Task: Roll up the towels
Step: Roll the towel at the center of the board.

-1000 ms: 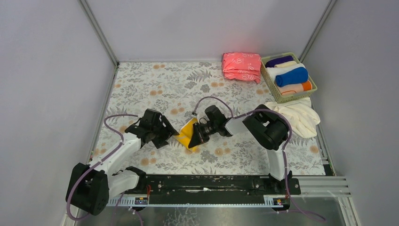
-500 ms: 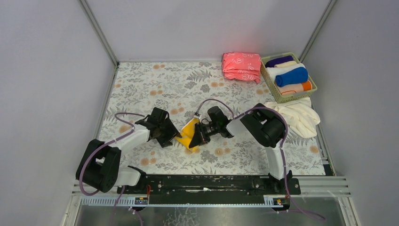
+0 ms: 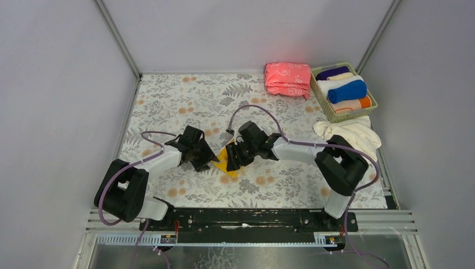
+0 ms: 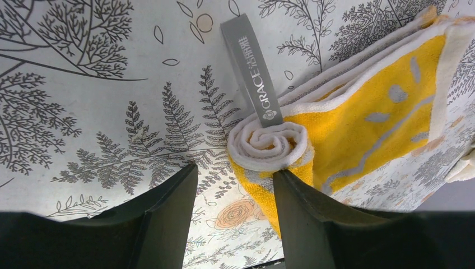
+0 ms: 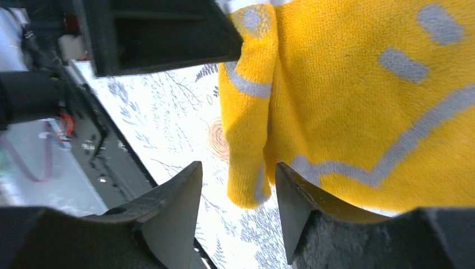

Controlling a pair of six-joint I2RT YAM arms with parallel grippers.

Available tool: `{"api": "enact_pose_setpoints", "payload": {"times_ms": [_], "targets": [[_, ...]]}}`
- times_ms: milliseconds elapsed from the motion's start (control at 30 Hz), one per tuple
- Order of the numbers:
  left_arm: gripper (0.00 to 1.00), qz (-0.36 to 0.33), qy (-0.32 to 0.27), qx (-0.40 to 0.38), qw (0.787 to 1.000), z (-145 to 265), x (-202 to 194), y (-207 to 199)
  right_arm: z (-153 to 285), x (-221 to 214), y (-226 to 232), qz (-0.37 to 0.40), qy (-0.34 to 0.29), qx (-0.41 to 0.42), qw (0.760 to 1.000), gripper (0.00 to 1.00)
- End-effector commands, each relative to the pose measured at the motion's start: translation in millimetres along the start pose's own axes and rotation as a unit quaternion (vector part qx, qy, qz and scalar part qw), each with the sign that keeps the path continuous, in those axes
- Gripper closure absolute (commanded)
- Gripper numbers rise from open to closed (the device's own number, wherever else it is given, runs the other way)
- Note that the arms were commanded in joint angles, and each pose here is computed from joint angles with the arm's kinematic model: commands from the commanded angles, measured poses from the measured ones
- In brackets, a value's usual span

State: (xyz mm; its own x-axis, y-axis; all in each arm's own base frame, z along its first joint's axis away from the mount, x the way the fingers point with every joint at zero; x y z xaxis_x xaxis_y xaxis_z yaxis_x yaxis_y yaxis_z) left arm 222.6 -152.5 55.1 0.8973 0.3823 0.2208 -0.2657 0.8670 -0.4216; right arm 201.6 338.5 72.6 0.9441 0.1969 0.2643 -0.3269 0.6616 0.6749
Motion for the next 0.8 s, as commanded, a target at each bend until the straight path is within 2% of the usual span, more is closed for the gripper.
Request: {"api": "enact_pose_setpoints", "payload": {"times_ms": [0,100,300,567,767], "targets": [[0.48,-0.010,0.014,0.054,0.998,-13.1,-13.5,26.0,31.4,12.9,10.9,0.115,-0.071,-0.125,0.983,0.42],[0.48,-0.011,0.014,0.051,0.999,-12.9,-12.1,23.8,38.8,9.1,34.3,0.184,-0.096,-0.145,0.967,0.42],[0.48,-0.012,0.013,0.051,0.999,-11.9,-10.6,22.4,25.4,-3.6,58.5,0.266,-0.091,-0.152,0.947,0.43],[0.48,-0.013,0.012,0.051,0.999,-10.6,-10.5,22.1,-3.1,-2.6,35.7,0.294,-0.081,-0.209,0.929,0.43],[0.48,-0.013,0.011,0.050,0.999,-10.0,-9.6,20.9,-20.5,-13.0,14.0,0.301,-0.045,-0.231,0.924,0.45]]}}
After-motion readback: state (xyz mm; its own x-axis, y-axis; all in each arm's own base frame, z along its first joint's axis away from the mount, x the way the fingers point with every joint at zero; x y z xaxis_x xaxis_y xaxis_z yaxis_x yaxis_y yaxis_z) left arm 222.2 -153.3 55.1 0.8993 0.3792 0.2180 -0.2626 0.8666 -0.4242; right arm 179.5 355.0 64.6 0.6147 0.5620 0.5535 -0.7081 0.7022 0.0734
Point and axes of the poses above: each gripper's point midway between its finger pads, its own z axis back along the fingers, its own y axis along the line the jaws close on, x = y × z, the point moved 4 cm from there along z, back along the fingers, and after that the axes turned 14 degrees about -z, right-handed, at the moved point
